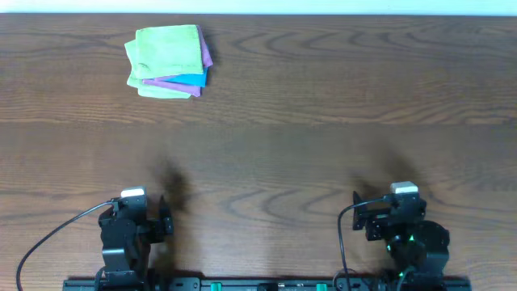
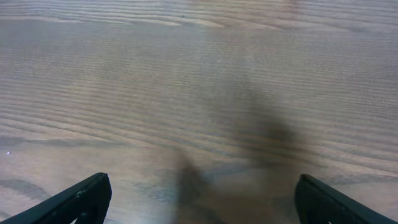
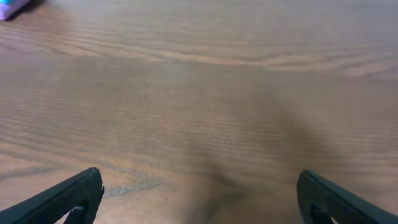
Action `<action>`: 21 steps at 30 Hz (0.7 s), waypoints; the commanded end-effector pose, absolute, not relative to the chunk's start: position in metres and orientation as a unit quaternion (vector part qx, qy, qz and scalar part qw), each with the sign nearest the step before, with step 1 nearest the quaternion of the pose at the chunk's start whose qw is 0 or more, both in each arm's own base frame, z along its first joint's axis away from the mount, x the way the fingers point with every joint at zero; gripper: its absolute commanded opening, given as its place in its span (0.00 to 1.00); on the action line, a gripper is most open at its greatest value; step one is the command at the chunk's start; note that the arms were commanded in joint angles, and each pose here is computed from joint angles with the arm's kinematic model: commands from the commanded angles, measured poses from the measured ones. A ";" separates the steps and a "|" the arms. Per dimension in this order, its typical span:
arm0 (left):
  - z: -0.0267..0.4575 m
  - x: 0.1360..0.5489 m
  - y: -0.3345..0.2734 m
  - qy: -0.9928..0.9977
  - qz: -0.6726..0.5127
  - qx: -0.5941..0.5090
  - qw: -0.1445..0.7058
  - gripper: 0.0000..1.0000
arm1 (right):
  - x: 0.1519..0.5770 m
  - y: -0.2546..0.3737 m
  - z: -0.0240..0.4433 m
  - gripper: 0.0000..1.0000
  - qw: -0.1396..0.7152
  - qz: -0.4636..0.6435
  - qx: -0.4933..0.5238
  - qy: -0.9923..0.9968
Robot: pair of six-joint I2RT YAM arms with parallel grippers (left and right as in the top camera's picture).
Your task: Fold the cloth
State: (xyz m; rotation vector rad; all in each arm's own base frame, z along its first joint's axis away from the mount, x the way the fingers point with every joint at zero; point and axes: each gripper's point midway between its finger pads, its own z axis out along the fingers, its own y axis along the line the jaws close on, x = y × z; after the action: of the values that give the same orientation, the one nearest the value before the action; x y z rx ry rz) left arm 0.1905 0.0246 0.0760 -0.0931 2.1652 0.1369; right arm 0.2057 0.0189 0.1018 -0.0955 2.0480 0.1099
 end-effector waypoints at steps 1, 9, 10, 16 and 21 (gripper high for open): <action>0.072 0.189 0.026 0.883 0.056 -0.047 0.463 0.95 | 0.206 0.013 0.096 0.99 0.516 0.021 -0.042 0.856; 0.072 0.189 0.026 0.883 0.056 -0.047 0.463 0.95 | 0.200 0.003 0.084 0.99 0.492 0.005 0.001 0.870; 0.072 0.189 0.026 0.883 0.056 -0.047 0.463 0.95 | 0.199 0.003 0.084 0.99 0.490 0.009 0.008 0.871; 0.072 0.189 0.026 0.883 0.056 -0.047 0.463 0.95 | 0.198 0.001 0.082 0.99 0.486 0.022 0.038 0.873; 0.072 0.189 0.026 0.883 0.056 -0.047 0.463 0.95 | 0.198 0.002 0.081 0.99 0.484 0.022 0.038 0.874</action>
State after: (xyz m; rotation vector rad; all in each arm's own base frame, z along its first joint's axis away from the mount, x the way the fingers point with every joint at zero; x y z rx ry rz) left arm 0.1904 0.0246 0.0759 -0.0931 2.1656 0.1369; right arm 0.1982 0.0015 0.0857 0.0676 2.1226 0.0450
